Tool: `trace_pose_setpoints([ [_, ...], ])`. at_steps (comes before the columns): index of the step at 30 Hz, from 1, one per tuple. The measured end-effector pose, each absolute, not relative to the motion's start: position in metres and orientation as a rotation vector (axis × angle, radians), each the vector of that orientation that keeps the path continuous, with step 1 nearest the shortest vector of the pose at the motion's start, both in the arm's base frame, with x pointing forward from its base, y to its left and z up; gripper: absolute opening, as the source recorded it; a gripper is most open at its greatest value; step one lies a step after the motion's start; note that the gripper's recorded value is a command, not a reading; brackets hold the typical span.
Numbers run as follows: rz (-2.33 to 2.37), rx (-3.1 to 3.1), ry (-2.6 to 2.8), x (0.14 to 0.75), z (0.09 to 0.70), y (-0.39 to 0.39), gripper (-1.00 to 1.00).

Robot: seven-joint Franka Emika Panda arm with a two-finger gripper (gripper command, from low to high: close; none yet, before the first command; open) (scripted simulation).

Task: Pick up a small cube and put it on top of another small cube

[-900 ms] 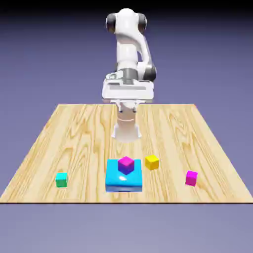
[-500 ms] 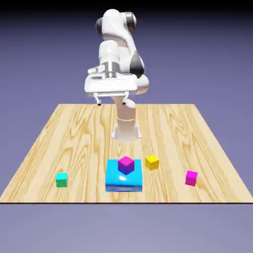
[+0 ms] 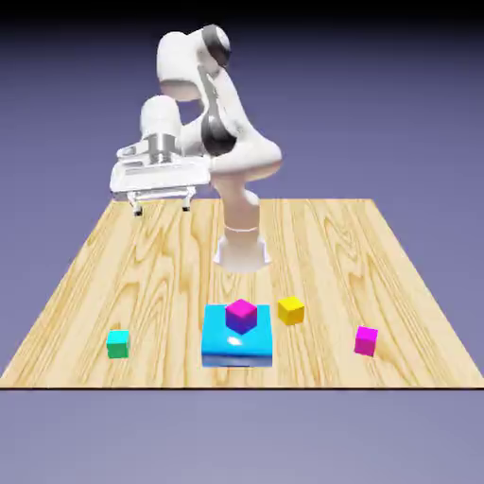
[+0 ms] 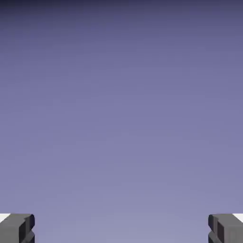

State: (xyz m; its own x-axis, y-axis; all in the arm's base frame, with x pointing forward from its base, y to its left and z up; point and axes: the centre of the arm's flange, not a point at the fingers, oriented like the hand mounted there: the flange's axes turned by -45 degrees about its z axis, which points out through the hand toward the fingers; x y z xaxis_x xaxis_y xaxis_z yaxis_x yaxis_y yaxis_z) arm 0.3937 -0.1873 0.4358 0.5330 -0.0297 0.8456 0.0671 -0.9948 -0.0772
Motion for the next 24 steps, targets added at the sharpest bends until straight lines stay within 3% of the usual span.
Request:
trace_pose_setpoints([
  [24,-1.206,-2.847,-0.025,0.362,0.222,-0.291,0.00],
])
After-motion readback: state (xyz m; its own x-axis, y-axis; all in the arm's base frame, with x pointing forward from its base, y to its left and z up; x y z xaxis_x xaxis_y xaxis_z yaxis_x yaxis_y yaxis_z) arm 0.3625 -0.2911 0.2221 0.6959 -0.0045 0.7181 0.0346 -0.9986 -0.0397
